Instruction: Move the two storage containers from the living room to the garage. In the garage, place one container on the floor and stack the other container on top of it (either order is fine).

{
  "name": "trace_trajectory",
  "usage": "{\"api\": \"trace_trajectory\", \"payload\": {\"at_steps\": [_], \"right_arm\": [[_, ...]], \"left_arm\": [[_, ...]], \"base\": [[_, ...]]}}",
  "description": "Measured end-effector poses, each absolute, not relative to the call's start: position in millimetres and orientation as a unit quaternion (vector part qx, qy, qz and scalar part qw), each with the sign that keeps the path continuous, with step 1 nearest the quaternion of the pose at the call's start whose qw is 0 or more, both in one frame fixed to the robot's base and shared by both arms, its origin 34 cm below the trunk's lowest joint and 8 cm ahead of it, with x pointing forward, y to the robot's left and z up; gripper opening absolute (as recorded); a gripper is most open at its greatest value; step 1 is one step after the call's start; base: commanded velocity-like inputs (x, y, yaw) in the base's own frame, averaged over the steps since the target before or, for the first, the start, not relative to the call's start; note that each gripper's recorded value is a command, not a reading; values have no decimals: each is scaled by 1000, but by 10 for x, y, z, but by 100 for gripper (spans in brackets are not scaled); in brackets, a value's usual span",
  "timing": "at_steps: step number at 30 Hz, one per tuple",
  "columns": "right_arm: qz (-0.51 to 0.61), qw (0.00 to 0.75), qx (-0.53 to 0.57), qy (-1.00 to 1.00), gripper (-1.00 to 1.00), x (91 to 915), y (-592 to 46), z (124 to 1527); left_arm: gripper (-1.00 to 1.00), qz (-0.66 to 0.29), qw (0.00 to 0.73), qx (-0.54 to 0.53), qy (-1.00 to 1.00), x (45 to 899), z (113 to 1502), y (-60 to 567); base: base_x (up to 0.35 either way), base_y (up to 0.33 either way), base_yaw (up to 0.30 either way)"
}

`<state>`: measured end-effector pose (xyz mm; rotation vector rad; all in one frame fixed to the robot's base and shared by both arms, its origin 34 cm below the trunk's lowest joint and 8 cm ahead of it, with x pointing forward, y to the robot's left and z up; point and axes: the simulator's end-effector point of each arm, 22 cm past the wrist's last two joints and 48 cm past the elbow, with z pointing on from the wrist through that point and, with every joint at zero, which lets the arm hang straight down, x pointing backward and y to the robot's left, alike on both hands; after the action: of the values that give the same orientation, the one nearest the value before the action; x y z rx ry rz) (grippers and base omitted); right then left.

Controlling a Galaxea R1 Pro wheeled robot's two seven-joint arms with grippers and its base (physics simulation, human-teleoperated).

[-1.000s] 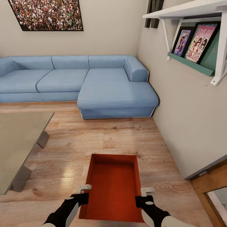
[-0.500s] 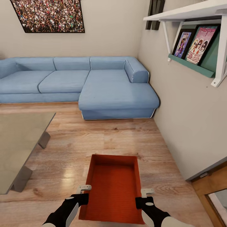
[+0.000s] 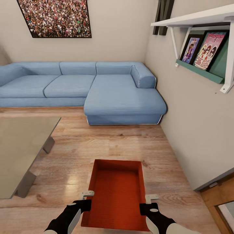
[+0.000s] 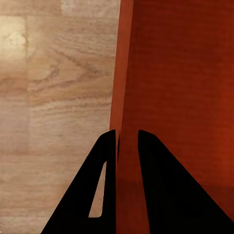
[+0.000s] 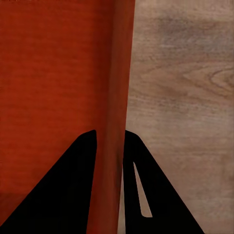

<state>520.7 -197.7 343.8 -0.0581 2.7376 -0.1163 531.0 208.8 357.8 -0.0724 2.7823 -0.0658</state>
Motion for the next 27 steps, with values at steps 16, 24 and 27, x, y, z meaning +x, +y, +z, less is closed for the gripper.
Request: {"api": "trace_trajectory", "payload": {"at_steps": [16,24,27], "right_arm": [[-42,208,-20,977,-100,5268,-1978,3507],[-43,216,-20,975,-100,5313,-1978,3548],[-43,219,-20,974,-100,5335,-1978,3566]], "left_arm": [[-100,-23,186,-25,982,5370,3649,2087],[-100,-23,196,-25,980,5419,3691,2088],[-100,-24,199,-25,979,5437,3708,2087]], "base": [[0,0,49],[0,0,0],[0,0,0]]}}
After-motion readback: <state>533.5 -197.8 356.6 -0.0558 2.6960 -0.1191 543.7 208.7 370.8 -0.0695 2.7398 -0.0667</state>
